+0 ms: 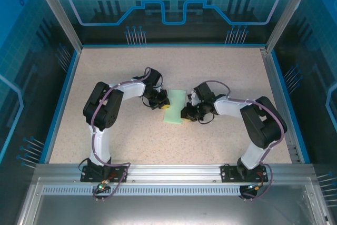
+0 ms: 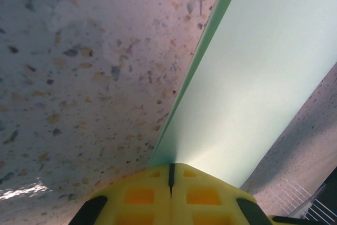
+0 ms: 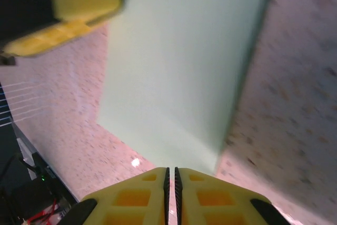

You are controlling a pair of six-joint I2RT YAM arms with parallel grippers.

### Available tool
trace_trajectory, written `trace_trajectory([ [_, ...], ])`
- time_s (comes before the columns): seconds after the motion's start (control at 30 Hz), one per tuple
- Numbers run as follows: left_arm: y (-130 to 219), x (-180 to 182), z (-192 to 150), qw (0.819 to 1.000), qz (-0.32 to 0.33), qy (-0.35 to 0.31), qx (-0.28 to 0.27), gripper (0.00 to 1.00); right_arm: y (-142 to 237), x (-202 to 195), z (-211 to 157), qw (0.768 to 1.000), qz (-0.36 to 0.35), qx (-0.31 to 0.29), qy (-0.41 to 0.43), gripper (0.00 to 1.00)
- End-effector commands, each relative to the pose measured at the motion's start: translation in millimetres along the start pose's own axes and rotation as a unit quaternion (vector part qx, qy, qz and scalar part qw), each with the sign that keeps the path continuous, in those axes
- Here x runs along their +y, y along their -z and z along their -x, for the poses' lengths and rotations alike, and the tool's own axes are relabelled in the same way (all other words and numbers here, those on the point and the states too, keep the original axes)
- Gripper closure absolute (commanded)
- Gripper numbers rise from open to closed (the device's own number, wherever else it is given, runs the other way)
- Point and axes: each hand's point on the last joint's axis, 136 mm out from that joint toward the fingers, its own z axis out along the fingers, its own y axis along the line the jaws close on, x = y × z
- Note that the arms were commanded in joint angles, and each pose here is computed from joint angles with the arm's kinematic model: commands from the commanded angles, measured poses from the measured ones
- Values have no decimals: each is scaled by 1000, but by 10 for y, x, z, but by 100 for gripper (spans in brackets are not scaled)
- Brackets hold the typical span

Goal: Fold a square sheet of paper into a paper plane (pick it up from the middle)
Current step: Fold the square sheet of paper in half at the center of the table.

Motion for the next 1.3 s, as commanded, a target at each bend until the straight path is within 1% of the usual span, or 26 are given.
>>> trace_trajectory([
  [0.0,-263,686,-213,992,108,49,30,97,-192,182,53,999,11,17,29,87],
  [0.13,-262,693,-208,992,109,49,29,97,-357,153,15,999,1,32,33,87],
  [0.27,-264,677,-185,993,108,46,24,97,-395,-14,-136,998,-15,48,26,88],
  [0.4,-272,717,-172,992,115,50,19,97,-353,-157,-274,998,-30,51,21,88],
  [0.5,-274,730,-166,992,118,51,17,97,-300,-304,-475,997,-40,64,13,88],
  [0.63,-257,726,-155,992,120,47,13,97,-161,-435,-620,997,-45,63,2,88],
  [0.7,-260,708,-150,992,115,46,13,97,-48,-379,-534,999,-30,36,0,88],
  [0.77,-268,701,-154,992,113,47,14,97,136,-201,-317,1000,3,-24,5,88],
  [0.83,-266,700,-157,992,114,44,14,97,289,-41,-92,997,12,-73,16,86],
  [0.87,-267,699,-159,992,113,45,15,97,324,30,29,996,15,-89,22,86],
  [0.93,-265,691,-157,993,111,44,14,97,272,66,190,996,9,-91,21,86],
  [1.07,-270,674,-159,993,108,41,15,97,-27,110,412,998,9,-63,16,89],
  [1.2,-281,679,-166,993,108,41,16,97,-254,79,457,999,6,-44,19,90],
  [1.27,-289,675,-162,993,109,40,17,97,-340,6,414,999,-1,-33,14,91],
])
